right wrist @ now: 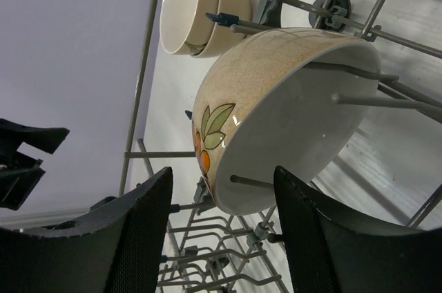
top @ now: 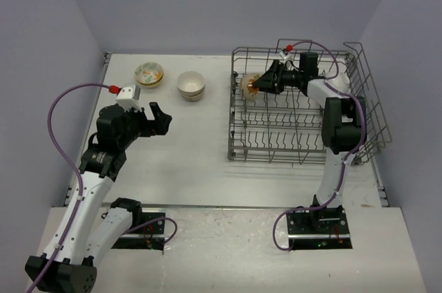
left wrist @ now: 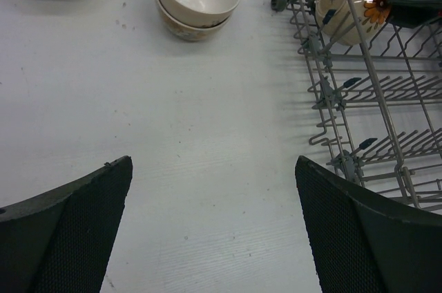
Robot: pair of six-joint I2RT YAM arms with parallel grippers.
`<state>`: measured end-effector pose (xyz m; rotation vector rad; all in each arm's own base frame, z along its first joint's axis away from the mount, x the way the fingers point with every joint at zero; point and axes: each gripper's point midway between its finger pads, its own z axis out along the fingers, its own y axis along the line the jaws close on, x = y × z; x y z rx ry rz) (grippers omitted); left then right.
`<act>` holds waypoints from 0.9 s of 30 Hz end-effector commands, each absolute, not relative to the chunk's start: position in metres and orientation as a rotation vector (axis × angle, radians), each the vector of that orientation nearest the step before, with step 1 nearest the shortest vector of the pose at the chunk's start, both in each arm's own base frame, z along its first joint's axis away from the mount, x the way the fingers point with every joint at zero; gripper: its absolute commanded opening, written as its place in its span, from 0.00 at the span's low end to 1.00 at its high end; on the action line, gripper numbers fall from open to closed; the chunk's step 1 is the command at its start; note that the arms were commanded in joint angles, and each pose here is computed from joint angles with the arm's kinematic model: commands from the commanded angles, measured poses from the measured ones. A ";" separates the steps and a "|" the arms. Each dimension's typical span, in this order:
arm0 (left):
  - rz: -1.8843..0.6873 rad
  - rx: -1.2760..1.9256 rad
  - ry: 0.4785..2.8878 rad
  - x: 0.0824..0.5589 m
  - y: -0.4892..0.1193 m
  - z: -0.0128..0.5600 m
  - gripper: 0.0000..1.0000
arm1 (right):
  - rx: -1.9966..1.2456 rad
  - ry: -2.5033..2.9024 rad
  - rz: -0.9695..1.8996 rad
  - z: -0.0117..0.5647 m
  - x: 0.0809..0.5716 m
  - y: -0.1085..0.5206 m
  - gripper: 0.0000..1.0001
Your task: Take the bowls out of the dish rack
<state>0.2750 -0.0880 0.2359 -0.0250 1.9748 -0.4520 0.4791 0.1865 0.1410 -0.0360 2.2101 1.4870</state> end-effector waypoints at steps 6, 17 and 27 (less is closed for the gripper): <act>-0.476 0.031 1.945 0.276 -0.094 0.242 1.00 | -0.206 2.102 1.529 0.164 0.490 0.195 0.57; -0.487 0.041 1.944 0.274 -0.096 0.242 1.00 | -0.099 2.124 1.122 0.182 0.495 0.166 0.61; -0.485 0.044 1.944 0.274 -0.096 0.242 1.00 | -0.101 2.198 1.138 0.176 0.508 0.170 0.61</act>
